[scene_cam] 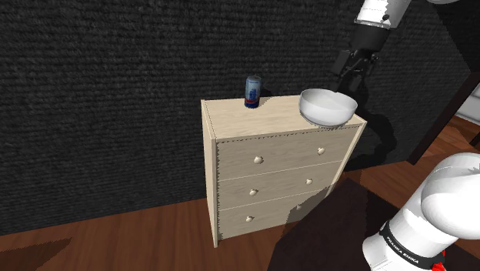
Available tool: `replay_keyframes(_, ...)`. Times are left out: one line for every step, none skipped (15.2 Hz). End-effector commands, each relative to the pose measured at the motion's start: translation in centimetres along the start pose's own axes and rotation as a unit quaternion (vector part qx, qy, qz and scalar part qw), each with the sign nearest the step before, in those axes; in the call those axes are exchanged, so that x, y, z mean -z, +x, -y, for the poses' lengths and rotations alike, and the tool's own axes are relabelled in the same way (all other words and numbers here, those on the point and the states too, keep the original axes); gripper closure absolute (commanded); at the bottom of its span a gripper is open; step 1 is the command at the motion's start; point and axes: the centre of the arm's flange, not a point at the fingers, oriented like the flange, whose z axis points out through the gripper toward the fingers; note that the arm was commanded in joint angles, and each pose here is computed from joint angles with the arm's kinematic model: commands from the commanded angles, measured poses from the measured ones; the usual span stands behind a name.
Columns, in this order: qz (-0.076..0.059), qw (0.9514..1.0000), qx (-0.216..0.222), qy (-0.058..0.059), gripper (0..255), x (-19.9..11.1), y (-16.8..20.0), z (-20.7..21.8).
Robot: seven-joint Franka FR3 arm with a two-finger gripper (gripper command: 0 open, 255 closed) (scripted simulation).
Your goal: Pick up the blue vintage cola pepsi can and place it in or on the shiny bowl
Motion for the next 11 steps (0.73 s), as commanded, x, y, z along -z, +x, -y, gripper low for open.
replay_keyframes(0.0,1.0,0.0,0.0,0,0.0,0.0,0.0)
replay_keyframes(0.0,1.0,-0.004,-0.002,0,-0.2,1.2,0.6)
replay_keyframes(0.001,1.0,-0.008,-0.005,0,-0.4,2.4,1.2)
replay_keyframes(0.001,0.9999,-0.012,-0.007,0,-0.6,3.6,1.8)
replay_keyframes(0.001,0.9998,-0.015,-0.01,0,-0.8,4.8,2.4)
replay_keyframes(0.001,0.9997,-0.019,-0.012,0,-1.0,6.0,3.0)
replay_keyframes(0.002,0.9996,-0.023,-0.015,0,-1.2,7.3,3.5)
replay_keyframes(0.002,0.9995,-0.027,-0.017,0,-1.4,8.5,4.1)
replay_keyframes(0.002,0.9993,-0.031,-0.02,0,-1.6,9.7,4.6)
replay_keyframes(0.002,0.9991,-0.035,-0.022,0,-1.8,10.9,5.2)
replay_keyframes(0.003,0.9989,-0.038,-0.025,0,-2.0,12.2,5.7)
